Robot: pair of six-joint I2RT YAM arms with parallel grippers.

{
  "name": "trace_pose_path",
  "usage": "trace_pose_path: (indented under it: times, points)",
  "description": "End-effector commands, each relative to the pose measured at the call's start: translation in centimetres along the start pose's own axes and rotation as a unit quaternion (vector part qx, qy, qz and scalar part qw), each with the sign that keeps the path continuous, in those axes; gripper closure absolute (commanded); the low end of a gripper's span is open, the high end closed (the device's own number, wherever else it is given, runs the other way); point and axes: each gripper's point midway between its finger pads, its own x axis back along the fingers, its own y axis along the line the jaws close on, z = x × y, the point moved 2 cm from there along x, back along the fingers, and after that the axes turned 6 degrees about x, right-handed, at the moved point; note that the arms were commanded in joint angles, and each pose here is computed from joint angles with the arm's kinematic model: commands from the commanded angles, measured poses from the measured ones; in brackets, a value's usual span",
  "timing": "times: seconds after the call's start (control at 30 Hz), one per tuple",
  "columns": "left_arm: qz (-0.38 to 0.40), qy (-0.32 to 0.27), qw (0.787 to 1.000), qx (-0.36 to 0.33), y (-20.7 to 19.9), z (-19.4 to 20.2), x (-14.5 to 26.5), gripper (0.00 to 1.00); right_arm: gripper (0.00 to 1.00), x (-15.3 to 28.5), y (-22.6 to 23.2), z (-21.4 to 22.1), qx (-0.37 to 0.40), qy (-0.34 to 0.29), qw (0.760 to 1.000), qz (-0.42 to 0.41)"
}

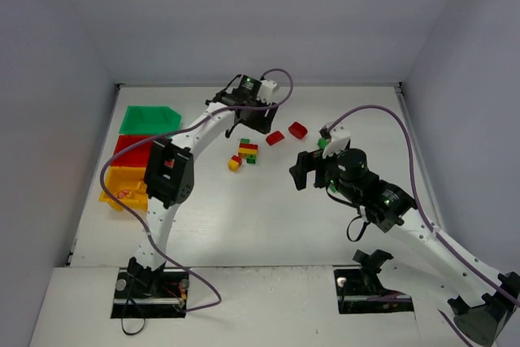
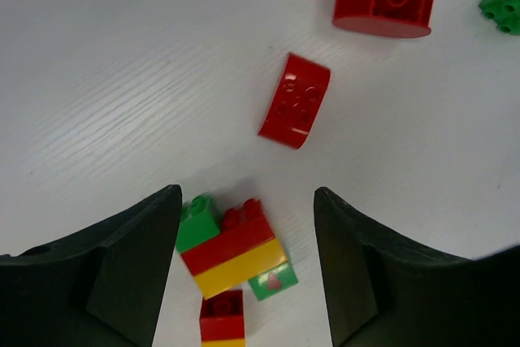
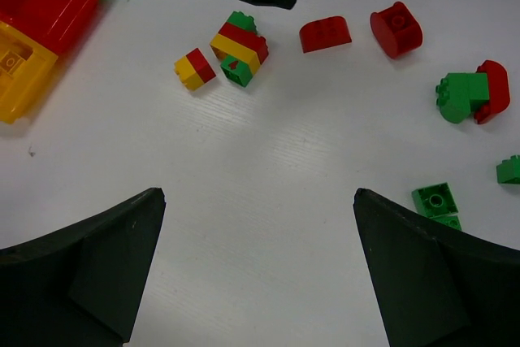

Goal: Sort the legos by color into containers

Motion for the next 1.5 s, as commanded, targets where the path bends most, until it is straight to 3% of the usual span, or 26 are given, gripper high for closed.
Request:
trace_pose_path:
  times: [0.0,0.37,0.47,0.73,0.87,1.0,1.17,1.3,1.47]
  points:
    - [0.053,-0.059,0.995,-0.053,-3.6,-4.0,0.3,0.41,0.02,0.4,0.5,-1.4,-0.021,-0.024,0.999,-0.012]
    - [0.041,-0.029,0.996,-0.073,-4.1,-2.3,-5.7,0.42,0.02,1.1,0.9,-1.4,-0.030,-0.018,0.999,-0.024]
    - [0.037,-0.029,0.996,-0.072,-3.9,-2.1,-6.7,0.47,0.03,1.3,0.8,-1.1,-0.031,-0.018,0.999,-0.024]
    - [0.000,-0.043,0.997,-0.066,-2.6,-2.2,-7.8,0.65,0.03,1.8,0.6,-1.0,-0.035,-0.017,0.999,-0.020]
    - [-0.009,-0.054,0.996,-0.063,-2.5,-2.8,-6.9,0.92,0.03,1.9,0.6,-1.2,-0.035,-0.019,0.999,-0.019]
    - [-0.061,-0.103,0.993,-0.015,-0.6,-4.6,-3.5,1.00,0.03,1.9,0.3,-1.7,-0.034,-0.024,0.999,-0.008]
    - [-0.173,-0.165,0.963,0.126,4.9,-6.6,5.4,1.00,0.03,1.1,-0.3,-2.1,-0.034,-0.020,0.999,0.018]
    - [-0.243,-0.178,0.920,0.252,11.0,-3.9,12.8,1.00,0.03,0.0,-0.8,-2.5,-0.031,-0.012,0.999,0.041]
    - [-0.327,-0.142,0.850,0.387,17.0,4.1,17.4,1.00,0.03,-1.3,-1.0,-2.9,-0.020,-0.001,0.998,0.055]
